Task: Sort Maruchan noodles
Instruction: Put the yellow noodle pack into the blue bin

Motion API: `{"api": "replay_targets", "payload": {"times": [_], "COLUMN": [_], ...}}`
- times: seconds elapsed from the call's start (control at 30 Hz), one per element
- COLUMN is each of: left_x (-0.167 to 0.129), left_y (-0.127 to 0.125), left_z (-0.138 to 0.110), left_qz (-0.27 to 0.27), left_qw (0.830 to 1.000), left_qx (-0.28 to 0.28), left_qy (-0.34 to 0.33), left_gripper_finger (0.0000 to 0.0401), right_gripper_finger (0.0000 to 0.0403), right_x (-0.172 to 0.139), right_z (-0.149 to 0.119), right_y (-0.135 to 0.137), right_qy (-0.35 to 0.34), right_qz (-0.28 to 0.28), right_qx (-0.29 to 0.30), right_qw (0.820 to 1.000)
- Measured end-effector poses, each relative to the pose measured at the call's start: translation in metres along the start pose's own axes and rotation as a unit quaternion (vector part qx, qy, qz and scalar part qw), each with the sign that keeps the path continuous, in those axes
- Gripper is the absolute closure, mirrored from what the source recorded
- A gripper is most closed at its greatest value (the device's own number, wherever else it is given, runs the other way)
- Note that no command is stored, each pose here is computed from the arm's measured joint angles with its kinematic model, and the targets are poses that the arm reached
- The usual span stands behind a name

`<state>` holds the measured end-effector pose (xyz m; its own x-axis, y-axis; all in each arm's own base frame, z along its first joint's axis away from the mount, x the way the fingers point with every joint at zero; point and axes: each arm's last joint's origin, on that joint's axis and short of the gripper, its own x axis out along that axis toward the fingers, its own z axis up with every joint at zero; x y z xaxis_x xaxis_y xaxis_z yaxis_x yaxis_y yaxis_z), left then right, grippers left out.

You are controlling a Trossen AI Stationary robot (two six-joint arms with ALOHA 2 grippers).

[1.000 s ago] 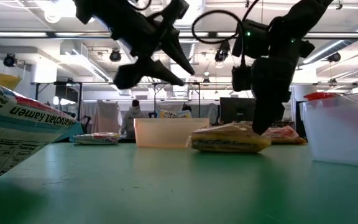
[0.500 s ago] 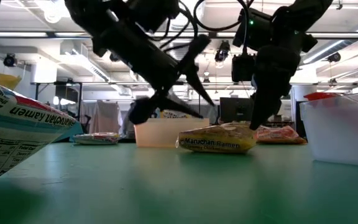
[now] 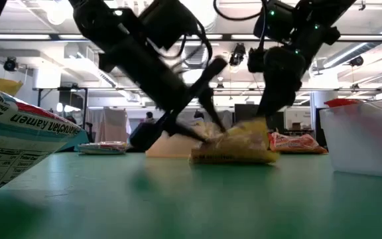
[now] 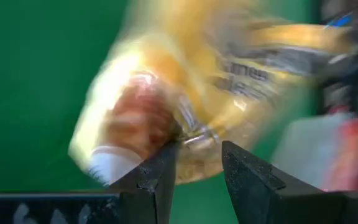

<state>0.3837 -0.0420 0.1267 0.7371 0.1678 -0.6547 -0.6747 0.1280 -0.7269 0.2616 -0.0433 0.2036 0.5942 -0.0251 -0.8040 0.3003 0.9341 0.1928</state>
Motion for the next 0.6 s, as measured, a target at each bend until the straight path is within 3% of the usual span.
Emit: {"api": "replay_targets", "payload": {"times": [0.23, 0.4, 0.6], "left_x": [-0.001, -0.001, 0.000], "left_y": [0.012, 0.012, 0.014], "left_z": [-0.004, -0.004, -0.003], "left_qz": [0.057, 0.057, 0.062], "left_qw": [0.998, 0.998, 0.998], "left_qx": [-0.004, -0.006, -0.004], "left_qy": [0.020, 0.007, 0.000], "left_gripper_finger": [0.0287, 0.0297, 0.0315], "right_gripper_finger": [0.0227, 0.0227, 0.0227], "right_x": [-0.006, 0.003, 0.004], "right_z": [0.018, 0.022, 0.035], "right_y": [-0.006, -0.004, 0.001], "right_qy": [-0.028, 0.001, 0.002], "right_qz": [0.003, 0.076, 0.111], "right_qx": [0.021, 0.047, 0.048], "right_qw": [0.999, 0.996, 0.993]}}
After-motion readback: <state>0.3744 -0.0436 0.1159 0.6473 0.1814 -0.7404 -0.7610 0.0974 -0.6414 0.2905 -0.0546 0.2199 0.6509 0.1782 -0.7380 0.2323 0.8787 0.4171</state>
